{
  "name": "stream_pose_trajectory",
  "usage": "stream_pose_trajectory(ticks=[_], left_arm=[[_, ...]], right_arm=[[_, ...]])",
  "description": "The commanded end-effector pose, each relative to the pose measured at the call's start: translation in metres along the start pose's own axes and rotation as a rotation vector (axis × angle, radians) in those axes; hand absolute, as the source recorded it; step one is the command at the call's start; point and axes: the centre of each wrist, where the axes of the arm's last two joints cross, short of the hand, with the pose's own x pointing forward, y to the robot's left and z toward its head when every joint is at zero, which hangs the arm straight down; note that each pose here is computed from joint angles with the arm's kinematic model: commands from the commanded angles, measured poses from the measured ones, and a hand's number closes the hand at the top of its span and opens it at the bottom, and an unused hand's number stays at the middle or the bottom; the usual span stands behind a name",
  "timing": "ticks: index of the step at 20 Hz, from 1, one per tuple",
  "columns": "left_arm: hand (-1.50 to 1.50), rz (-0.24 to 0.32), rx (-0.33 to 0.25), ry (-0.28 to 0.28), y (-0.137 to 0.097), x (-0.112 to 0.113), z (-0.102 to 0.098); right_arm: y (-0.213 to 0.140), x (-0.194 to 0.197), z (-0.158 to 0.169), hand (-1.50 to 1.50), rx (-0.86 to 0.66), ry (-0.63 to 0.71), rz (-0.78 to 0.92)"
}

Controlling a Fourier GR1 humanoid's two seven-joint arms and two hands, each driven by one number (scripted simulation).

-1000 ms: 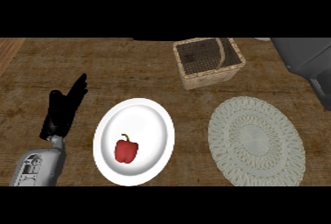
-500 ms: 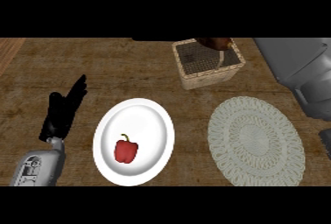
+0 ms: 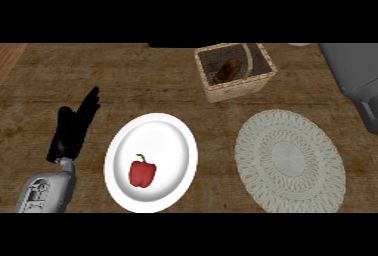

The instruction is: Pick the sweet potato from the placemat and place it in the basket

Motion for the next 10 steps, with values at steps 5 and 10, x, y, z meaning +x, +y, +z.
stream_pose_trajectory(ticks=[5,10], left_arm=[[0.0,0.001,0.019,0.021,0.021,-0.001,0.002],[0.0,0.017,0.035,0.038,0.003,-0.005,0.006]], right_arm=[[-0.07,-0.03,-0.024,-1.5,-0.14,0.154,-0.16],[-0.093,-0.097,-0.025,-1.5,-0.1,0.18,-0.123]])
